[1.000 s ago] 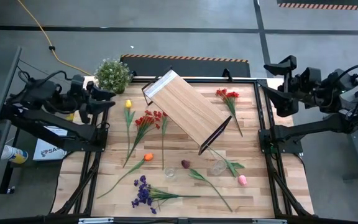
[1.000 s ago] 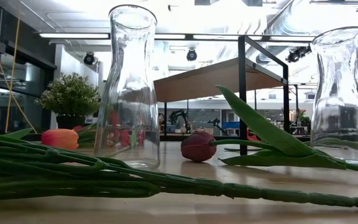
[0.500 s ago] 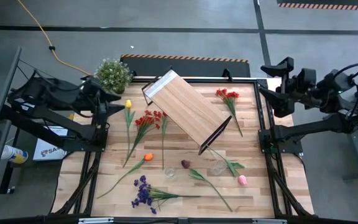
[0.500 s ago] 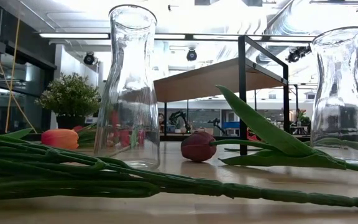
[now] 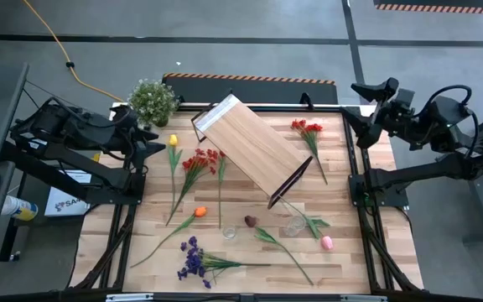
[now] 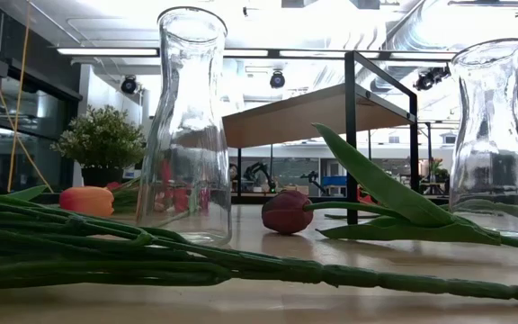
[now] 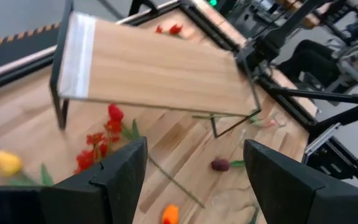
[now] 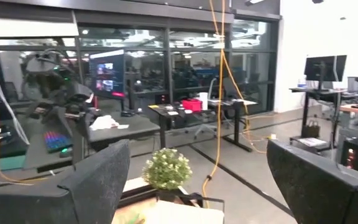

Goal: Pick and place flowers into a vace then onto a shelf
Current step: Put the yellow tulip into the left transparent vase

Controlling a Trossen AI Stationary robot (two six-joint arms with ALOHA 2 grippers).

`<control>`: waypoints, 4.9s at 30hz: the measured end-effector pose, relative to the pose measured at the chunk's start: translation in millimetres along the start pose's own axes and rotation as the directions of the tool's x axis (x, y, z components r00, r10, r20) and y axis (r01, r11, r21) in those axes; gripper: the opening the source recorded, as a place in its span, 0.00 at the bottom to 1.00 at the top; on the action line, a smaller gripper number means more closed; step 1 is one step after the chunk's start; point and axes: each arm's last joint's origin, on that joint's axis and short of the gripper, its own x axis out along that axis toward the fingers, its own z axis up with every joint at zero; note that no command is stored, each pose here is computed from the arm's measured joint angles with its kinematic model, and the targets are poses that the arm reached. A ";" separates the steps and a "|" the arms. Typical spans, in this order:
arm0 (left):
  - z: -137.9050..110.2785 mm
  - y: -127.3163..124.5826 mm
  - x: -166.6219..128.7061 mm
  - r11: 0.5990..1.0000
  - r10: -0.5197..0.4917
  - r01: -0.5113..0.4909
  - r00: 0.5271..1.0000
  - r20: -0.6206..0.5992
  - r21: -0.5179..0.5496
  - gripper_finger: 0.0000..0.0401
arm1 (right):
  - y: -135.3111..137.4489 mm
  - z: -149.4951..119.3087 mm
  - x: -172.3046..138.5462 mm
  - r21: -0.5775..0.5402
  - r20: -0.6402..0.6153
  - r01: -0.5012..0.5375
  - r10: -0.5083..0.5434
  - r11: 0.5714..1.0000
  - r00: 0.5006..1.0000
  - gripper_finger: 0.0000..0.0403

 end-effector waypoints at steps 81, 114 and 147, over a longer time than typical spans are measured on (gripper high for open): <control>-129.3 51.8 136.6 0.706 0.583 -0.668 0.737 -0.342 -0.236 0.74 | -0.3 -4.6 -0.1 -0.021 -0.044 0.012 -0.013 1.000 0.999 0.91; -170.5 76.6 178.1 0.663 0.550 -0.616 0.786 -0.281 -0.426 0.74 | -0.1 -4.7 0.0 0.050 -0.044 0.008 -0.006 0.999 0.999 0.91; -158.3 110.3 234.9 0.568 0.596 -0.761 0.643 -0.482 -0.313 0.74 | 0.4 -4.9 0.3 0.046 -0.045 -0.002 0.005 0.999 0.999 0.91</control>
